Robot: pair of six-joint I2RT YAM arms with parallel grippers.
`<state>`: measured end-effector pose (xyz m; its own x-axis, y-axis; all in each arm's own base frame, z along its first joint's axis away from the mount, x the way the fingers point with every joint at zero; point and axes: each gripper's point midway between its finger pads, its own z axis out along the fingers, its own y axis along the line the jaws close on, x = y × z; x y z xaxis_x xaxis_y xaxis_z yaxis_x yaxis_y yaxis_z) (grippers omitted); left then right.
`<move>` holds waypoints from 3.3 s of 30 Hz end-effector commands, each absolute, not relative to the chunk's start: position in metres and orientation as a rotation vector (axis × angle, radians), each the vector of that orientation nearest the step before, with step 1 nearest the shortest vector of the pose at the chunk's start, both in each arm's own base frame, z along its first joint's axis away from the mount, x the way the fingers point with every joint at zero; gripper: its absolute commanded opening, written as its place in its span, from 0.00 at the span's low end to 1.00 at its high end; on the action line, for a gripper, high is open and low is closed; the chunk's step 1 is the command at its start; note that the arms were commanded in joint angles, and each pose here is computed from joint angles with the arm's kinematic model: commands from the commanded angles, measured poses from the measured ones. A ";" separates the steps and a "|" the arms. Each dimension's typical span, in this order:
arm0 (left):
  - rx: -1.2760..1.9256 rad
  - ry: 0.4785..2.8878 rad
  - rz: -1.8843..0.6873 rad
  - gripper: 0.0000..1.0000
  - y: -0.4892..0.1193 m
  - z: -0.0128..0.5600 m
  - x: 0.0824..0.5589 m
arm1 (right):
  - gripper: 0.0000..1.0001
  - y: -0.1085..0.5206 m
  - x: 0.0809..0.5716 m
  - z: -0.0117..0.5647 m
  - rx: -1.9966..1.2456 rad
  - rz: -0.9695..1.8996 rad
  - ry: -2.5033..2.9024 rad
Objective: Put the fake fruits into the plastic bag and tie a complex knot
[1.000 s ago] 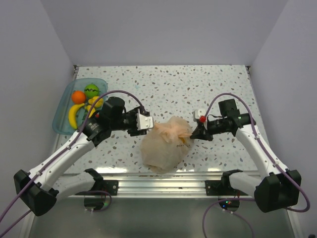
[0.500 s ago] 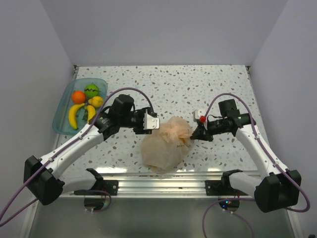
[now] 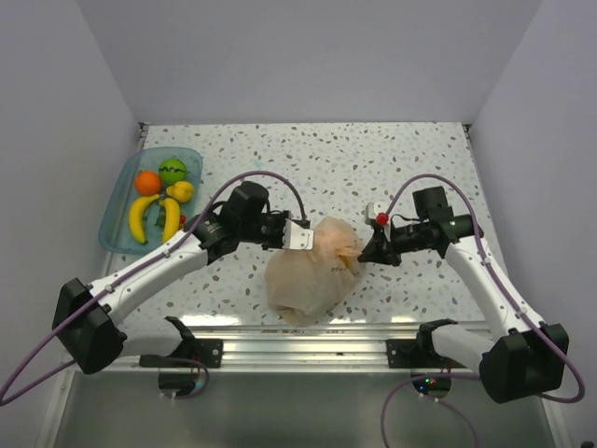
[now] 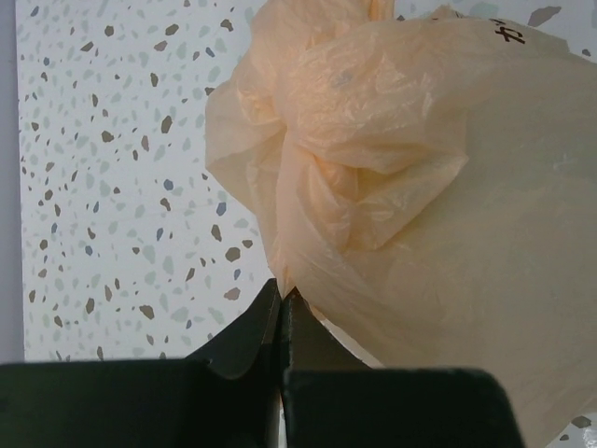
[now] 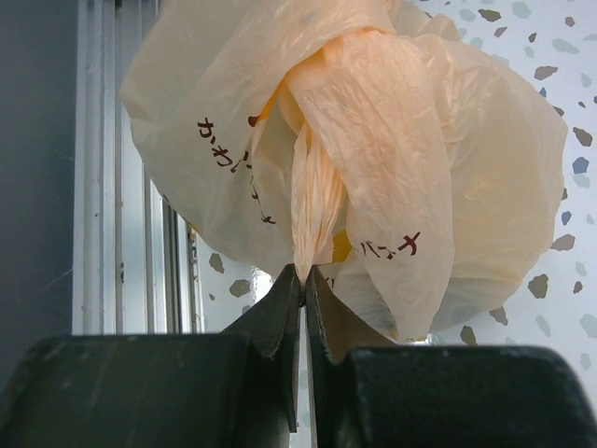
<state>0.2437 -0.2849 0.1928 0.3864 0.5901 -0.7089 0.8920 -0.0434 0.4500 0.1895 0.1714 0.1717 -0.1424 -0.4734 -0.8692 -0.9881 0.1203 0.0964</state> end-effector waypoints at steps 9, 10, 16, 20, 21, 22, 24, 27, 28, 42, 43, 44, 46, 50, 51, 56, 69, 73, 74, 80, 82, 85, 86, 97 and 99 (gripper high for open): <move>1.457 1.502 -0.129 0.00 -0.216 0.227 0.277 | 0.00 0.136 0.212 0.198 -1.132 0.845 1.838; 1.447 1.510 -0.123 0.00 -0.213 0.228 0.276 | 0.00 0.127 0.217 0.199 -1.078 0.834 1.862; 1.395 1.608 -0.123 0.00 -0.194 0.211 0.261 | 0.00 0.099 0.230 0.199 -0.902 0.859 1.965; 1.381 1.615 -0.251 0.00 -0.202 0.200 0.244 | 0.00 0.101 0.217 0.194 -0.947 0.916 1.956; 1.389 1.596 -0.316 0.00 -0.210 0.202 0.237 | 0.00 0.105 0.211 0.195 -0.947 0.955 1.960; 1.387 1.603 -0.350 0.00 -0.215 0.200 0.235 | 0.02 0.108 0.208 0.197 -0.940 0.986 1.962; 1.368 1.618 -0.421 0.00 -0.223 0.200 0.232 | 0.10 0.116 0.202 0.198 -0.951 1.028 1.981; 1.359 1.615 -0.472 0.00 -0.232 0.200 0.233 | 0.30 0.135 0.200 0.195 -0.932 1.064 2.005; 1.356 1.622 -0.484 0.00 -0.235 0.199 0.234 | 0.36 0.147 0.196 0.195 -0.963 1.078 1.997; 1.362 1.600 -0.589 0.00 -0.264 0.208 0.238 | 0.51 0.201 0.209 0.149 -1.261 0.957 1.984; 1.364 1.598 -0.589 0.00 -0.264 0.209 0.238 | 0.51 0.202 0.209 0.146 -1.276 0.956 1.987; 1.366 1.599 -0.591 0.00 -0.265 0.209 0.238 | 0.52 0.205 0.207 0.145 -1.289 0.967 1.984; 1.370 1.595 -0.590 0.00 -0.266 0.209 0.239 | 0.52 0.210 0.202 0.145 -1.316 0.996 1.971; 1.373 1.583 -0.595 0.00 -0.269 0.210 0.239 | 0.53 0.219 0.202 0.146 -1.335 0.986 1.939; 1.375 1.586 -0.600 0.00 -0.270 0.209 0.239 | 0.53 0.222 0.201 0.145 -1.343 0.984 1.934; 1.375 1.581 -0.621 0.00 -0.274 0.208 0.237 | 0.53 0.236 0.211 0.145 -1.318 0.965 1.894; 1.340 1.613 -0.549 0.20 -0.266 0.214 0.246 | 0.00 0.238 0.201 0.145 -1.455 0.907 1.848; 1.414 1.585 -0.479 0.40 -0.242 0.226 0.244 | 0.00 0.230 0.195 0.146 -1.477 0.869 1.822; 1.439 1.573 -0.462 0.43 -0.238 0.228 0.243 | 0.00 0.231 0.195 0.146 -1.476 0.869 1.822; 1.692 1.441 -0.313 0.61 -0.210 0.220 0.228 | 0.00 0.237 0.202 0.151 -1.466 0.884 1.811; 1.744 1.385 -0.254 0.62 -0.206 0.214 0.230 | 0.00 0.238 0.203 0.153 -1.471 0.887 1.810; 1.806 1.303 -0.215 0.63 -0.208 0.207 0.234 | 0.00 0.239 0.204 0.154 -1.478 0.892 1.814; 1.808 1.283 -0.218 0.64 -0.211 0.207 0.235 | 0.00 0.240 0.204 0.154 -1.481 0.897 1.809; 1.908 1.093 -0.205 0.61 -0.255 0.193 0.259 | 0.00 0.241 0.202 0.152 -1.499 0.917 1.804; 1.927 1.072 -0.234 0.60 -0.264 0.189 0.256 | 0.00 0.242 0.202 0.152 -1.499 0.925 1.802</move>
<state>0.2529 -0.2416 0.1743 0.5084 0.6668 -0.5449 0.8204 -0.1827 0.5419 0.1981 0.2337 0.1382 -0.2107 -0.5814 -0.7859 -0.9769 0.1539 0.1480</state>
